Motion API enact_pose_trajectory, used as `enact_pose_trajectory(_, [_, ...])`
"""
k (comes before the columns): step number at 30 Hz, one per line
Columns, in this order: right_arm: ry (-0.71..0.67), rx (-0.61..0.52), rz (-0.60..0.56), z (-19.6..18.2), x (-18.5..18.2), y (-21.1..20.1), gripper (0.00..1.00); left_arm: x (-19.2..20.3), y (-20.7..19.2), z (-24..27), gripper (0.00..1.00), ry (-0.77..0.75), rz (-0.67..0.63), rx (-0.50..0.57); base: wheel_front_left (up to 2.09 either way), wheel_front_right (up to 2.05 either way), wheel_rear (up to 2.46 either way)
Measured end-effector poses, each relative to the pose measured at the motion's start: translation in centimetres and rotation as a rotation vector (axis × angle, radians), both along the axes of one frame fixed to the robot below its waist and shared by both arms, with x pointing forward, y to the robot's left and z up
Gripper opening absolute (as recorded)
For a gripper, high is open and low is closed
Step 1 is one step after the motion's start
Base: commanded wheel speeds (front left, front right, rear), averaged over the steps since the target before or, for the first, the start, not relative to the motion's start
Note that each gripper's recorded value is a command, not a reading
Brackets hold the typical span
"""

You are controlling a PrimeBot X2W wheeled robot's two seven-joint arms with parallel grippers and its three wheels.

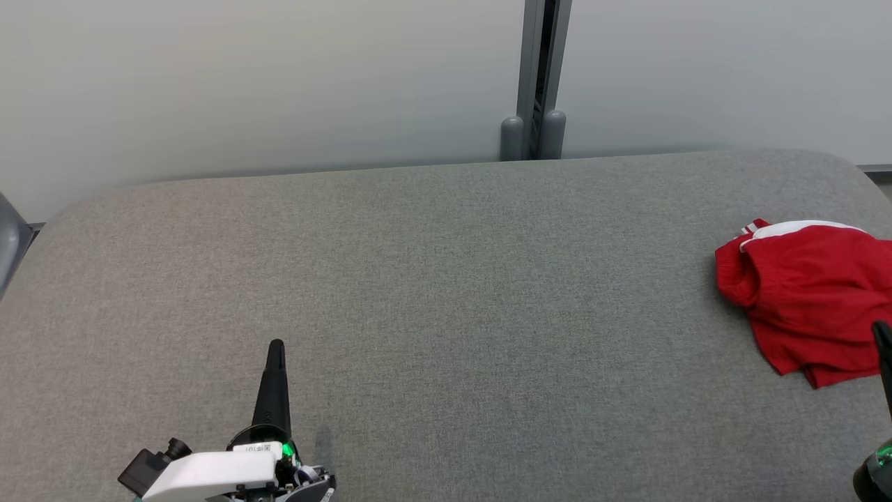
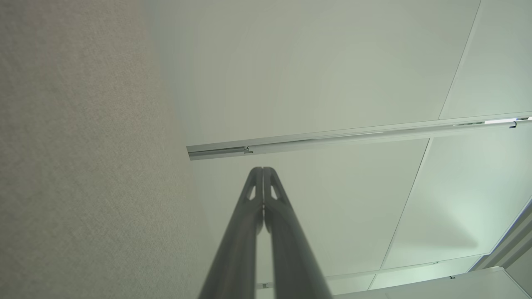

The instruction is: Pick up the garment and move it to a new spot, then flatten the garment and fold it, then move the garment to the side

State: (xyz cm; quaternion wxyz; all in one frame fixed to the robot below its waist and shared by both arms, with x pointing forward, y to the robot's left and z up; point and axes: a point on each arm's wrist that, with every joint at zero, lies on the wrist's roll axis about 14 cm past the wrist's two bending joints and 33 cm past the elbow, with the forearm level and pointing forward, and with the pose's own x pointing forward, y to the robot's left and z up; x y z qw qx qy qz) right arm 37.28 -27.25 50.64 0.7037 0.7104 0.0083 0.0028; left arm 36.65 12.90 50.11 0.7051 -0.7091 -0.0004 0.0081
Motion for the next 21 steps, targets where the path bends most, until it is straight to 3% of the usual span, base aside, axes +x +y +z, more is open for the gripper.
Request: enact_pose_trajectory(21, [0.000,0.000,-0.001,-0.01,0.00,-0.01,0.00,0.00,0.01,0.00,0.00,0.000,0.000,0.000,0.00,0.00,0.00])
